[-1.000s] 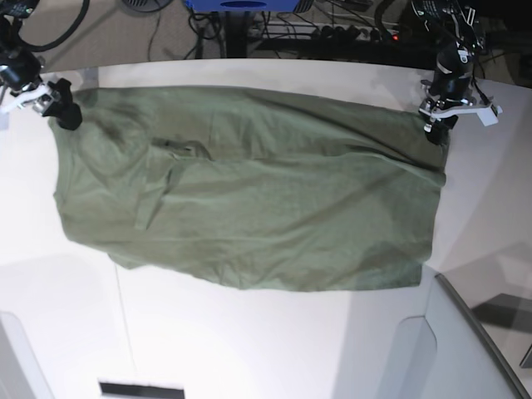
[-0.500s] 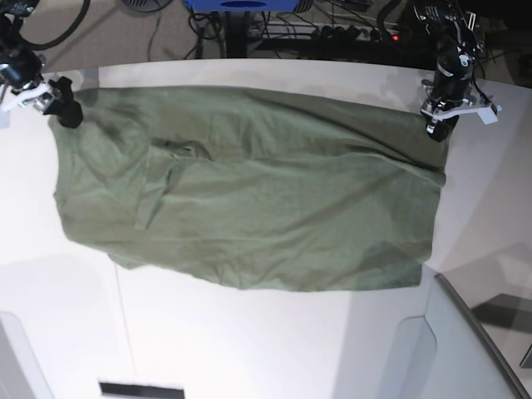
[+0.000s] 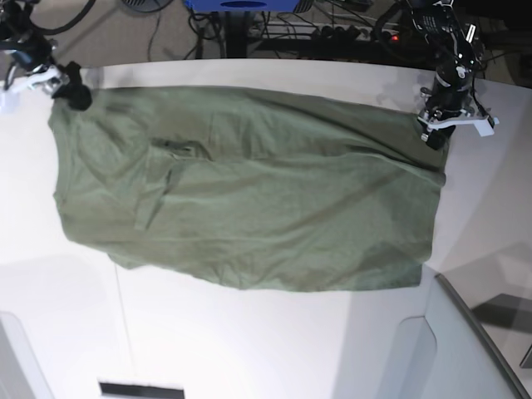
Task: Layout the t-shirt on the table in an organized manner, then fold the t-shirt properly
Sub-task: 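Pull both held corners apart to stretch the shirt edge taut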
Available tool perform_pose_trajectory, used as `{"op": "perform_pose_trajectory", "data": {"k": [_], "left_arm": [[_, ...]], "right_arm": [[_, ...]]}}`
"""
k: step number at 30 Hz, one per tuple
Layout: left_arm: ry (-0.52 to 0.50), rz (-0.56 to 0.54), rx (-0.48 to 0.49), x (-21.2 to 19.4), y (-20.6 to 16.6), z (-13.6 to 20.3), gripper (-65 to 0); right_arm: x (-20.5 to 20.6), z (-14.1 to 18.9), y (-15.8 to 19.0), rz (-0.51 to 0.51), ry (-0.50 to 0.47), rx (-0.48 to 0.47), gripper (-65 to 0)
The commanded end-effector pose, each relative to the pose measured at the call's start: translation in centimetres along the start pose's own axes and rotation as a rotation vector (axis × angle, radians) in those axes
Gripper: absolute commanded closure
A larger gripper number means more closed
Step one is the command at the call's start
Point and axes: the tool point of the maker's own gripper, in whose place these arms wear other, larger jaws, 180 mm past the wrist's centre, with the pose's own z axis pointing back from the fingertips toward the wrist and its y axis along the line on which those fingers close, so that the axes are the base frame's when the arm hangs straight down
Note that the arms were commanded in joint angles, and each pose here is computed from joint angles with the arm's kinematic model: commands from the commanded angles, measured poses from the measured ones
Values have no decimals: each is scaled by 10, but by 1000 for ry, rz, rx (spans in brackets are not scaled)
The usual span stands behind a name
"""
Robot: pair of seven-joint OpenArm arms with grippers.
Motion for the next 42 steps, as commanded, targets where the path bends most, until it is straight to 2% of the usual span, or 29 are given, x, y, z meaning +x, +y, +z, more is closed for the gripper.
{"op": "perform_pose_trajectory", "data": {"k": [1, 10, 14, 21, 23, 26, 29, 34, 42], "left_arm": [[-30, -8, -10, 11, -1, 1, -244], [-27, -11, -5, 10, 1, 2, -242], [-29, -12, -6, 11, 1, 2, -242], [-32, -11, -9, 12, -1, 1, -239], [-32, -11, -9, 12, -1, 1, -176], [-32, -11, -9, 12, -1, 1, 0], [-33, -10, -10, 13, -1, 0, 0], [-45, -25, -18, 19, -5, 3, 0], [-138, -82, -72, 55, -31, 13, 0]], "right_arm": [[14, 2, 1, 9, -47, 15, -480], [21, -6, -4, -39, -110, 21, -480], [19, -9, -11, -57, -94, 15, -476], [20, -16, -12, -85, -95, 24, -323], [19, -16, -12, -87, -94, 24, -267], [18, -17, -11, -85, -87, 27, -132], [18, -17, -10, -79, -86, 29, -11], [26, -17, -5, -60, -98, 37, -5], [60, -9, 29, 97, -108, 68, -5]]}}
